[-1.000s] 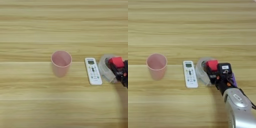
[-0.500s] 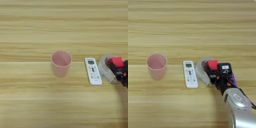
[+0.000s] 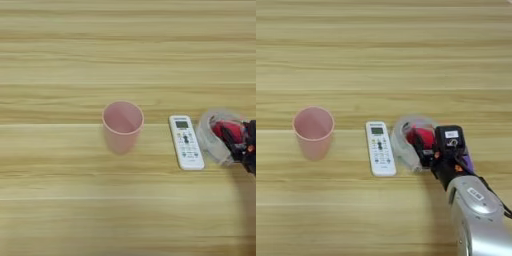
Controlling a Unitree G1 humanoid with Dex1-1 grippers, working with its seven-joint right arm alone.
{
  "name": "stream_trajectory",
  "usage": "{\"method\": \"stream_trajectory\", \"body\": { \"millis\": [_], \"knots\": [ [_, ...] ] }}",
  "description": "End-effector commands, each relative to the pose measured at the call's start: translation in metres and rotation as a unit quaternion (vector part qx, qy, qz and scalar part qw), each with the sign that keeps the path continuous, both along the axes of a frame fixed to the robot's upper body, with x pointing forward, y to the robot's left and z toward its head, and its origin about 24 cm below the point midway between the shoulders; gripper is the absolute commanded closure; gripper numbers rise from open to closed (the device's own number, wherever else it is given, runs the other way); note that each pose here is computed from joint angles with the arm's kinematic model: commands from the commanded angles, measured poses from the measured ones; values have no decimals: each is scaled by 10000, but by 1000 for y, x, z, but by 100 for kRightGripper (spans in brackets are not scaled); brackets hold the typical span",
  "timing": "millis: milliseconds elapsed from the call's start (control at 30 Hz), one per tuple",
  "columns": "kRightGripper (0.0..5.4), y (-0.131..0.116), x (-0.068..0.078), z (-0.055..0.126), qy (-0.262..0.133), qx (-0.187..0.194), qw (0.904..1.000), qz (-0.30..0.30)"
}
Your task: Move the objects on the table
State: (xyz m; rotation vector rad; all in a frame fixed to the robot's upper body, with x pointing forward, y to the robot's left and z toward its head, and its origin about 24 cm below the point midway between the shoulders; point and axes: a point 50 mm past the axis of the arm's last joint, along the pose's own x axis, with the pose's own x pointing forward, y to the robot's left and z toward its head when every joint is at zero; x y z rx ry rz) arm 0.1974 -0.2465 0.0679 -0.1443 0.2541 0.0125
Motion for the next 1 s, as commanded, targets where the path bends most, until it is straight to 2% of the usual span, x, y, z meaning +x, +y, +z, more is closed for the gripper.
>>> {"method": "stream_trajectory", "body": {
  "millis": [33, 600, 1000],
  "knots": [
    [203, -1, 5, 11, -220, -175, 9996, 69],
    [4, -1, 5, 12, -278, -142, 9995, 42],
    [4, -1, 5, 14, -355, -90, 9993, 43]
  ]
}}
